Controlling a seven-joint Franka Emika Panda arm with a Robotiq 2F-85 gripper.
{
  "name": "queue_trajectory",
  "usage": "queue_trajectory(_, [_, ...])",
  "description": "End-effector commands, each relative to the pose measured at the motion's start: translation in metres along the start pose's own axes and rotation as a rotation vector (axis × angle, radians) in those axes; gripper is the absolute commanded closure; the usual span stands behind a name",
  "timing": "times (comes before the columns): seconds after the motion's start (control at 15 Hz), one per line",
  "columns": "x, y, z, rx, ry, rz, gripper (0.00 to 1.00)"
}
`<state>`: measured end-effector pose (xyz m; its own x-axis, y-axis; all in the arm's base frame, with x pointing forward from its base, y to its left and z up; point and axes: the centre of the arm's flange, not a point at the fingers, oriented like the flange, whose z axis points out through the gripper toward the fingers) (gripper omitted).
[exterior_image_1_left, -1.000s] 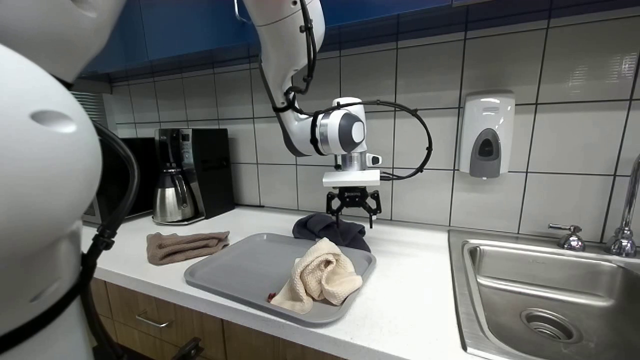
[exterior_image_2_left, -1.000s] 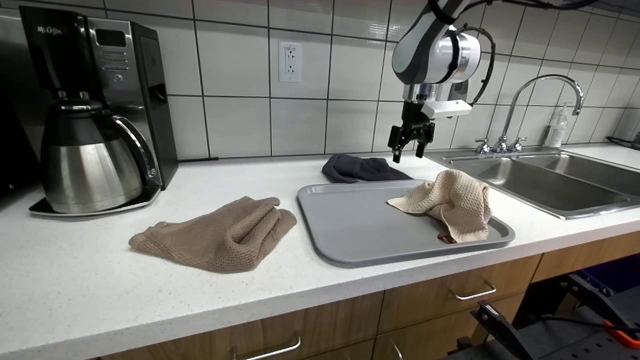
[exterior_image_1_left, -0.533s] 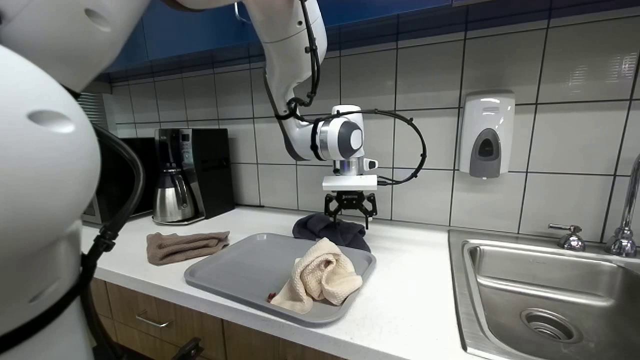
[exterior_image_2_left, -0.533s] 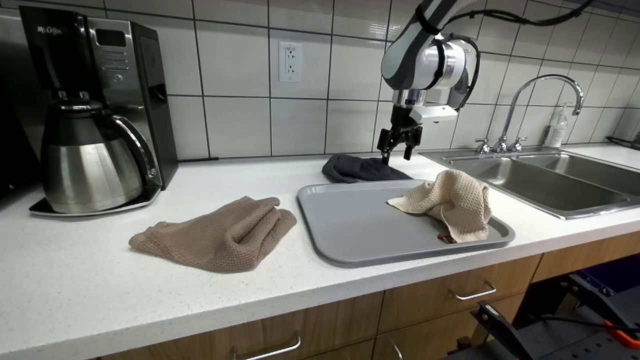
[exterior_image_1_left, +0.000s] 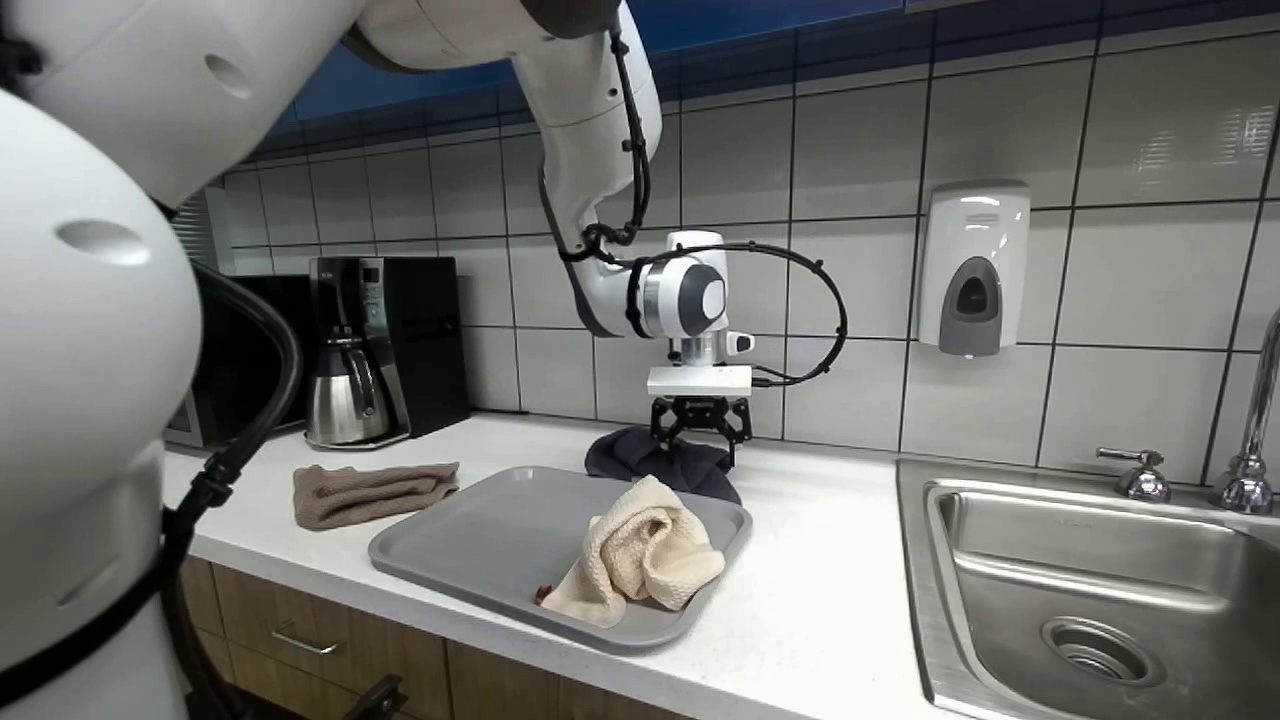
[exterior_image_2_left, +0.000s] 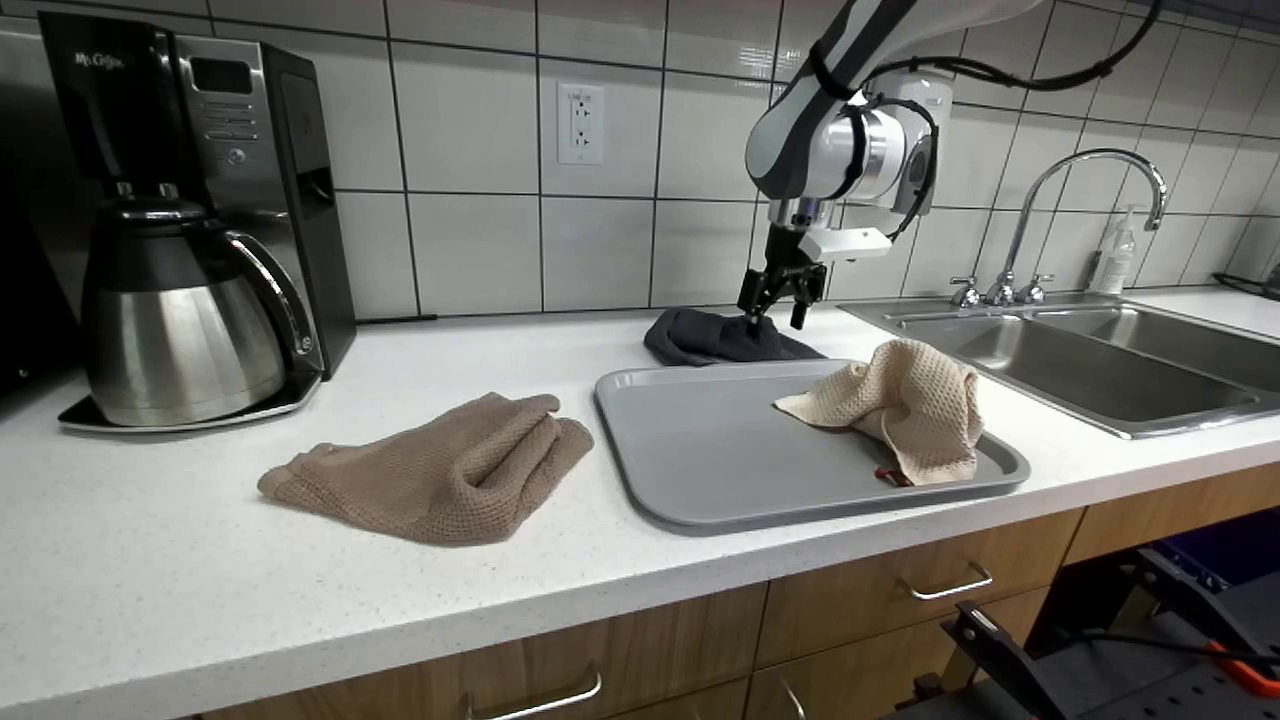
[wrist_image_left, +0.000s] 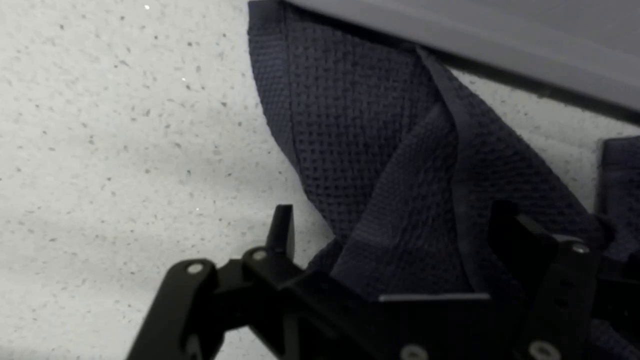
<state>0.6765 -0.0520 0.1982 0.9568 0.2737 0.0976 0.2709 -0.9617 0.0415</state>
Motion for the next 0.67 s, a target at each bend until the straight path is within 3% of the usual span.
queue_trajectory(0.0, [0.021,0.0,0.012,-0.024,0.045,0.018,0.0])
queue_trajectory(0.6, [0.034,-0.016,0.03,-0.011,0.044,0.007,0.0])
